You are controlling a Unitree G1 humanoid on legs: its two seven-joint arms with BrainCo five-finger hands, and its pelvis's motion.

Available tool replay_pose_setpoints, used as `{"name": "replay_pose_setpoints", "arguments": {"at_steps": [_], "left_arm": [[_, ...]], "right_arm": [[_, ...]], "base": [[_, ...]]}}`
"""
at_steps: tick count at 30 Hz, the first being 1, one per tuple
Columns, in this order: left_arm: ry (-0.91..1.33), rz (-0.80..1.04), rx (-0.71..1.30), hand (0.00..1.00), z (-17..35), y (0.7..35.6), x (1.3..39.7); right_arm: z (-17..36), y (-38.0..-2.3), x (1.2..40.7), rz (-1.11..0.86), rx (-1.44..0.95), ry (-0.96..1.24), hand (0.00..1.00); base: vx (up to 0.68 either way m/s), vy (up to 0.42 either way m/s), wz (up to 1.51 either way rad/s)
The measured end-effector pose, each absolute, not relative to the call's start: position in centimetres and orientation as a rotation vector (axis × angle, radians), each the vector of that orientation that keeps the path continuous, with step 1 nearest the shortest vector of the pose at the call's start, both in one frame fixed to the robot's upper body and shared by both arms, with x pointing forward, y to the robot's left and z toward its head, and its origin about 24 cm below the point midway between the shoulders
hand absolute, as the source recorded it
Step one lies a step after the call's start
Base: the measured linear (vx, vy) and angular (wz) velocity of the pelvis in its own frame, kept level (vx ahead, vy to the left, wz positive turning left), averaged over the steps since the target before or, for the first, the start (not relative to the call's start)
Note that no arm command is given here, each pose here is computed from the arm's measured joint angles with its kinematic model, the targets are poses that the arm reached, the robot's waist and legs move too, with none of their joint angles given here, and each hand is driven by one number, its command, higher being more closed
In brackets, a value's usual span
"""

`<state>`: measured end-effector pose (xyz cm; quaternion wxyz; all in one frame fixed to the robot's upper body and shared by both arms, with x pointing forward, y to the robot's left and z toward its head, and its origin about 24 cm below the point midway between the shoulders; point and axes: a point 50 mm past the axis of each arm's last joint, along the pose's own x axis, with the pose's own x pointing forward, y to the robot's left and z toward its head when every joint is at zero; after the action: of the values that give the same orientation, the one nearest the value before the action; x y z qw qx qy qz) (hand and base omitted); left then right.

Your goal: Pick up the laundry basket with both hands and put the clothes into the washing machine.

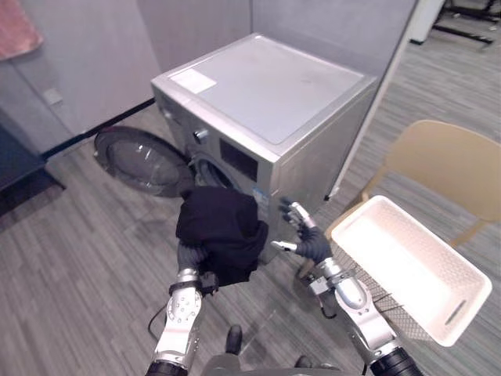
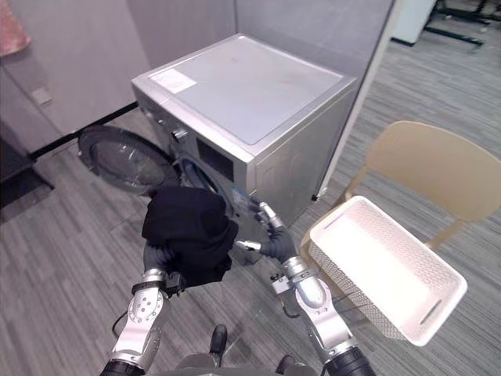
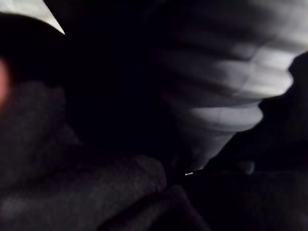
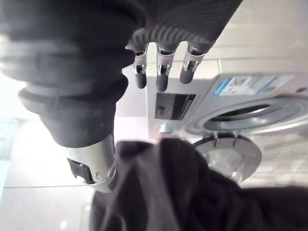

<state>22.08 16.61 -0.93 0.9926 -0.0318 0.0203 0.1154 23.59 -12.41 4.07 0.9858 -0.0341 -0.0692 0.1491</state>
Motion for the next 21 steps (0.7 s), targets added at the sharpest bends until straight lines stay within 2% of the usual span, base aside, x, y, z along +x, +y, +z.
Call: {"name": "replay_pose_setpoints", "arguments": {"at_steps": [4,6,12,15,21], "left_arm": [[0.071,0.253,-0.109,1.00,-1.6,16.8,21.9],[0.103,0.284,-0.114,1.00,-2.3,17.3,21.6],[0.306,0.373,-0.083,1.00,-6.3,19.4,17.4],[0.397,0.358,-0.070,1.00,-7.7,19.4,15.5],[0.384,0.326,-0.010,1.00,-7.4,20.1,16.4]], "right_arm": [[1.1,-15.9,23.7,0.138,-0.155,-0.009,0.00],[-0.6,-16.4,23.4,0.118,-0.185,0.070,0.00],[-5.7,-15.6,21.8,0.093,-0.177,0.315,0.00],[-8.2,-16.0,20.1,0.073,-0.186,0.455,0.00],[-9.3,-16.4,18.3,0.046,-0.175,0.519,0.00]], "base": [[0.04,0.087,1.44],[0.11,0.101,1.34],[0.14,0.056,0.63],[0.20,0.118,0.54],[0.28,0.103,0.83]]}}
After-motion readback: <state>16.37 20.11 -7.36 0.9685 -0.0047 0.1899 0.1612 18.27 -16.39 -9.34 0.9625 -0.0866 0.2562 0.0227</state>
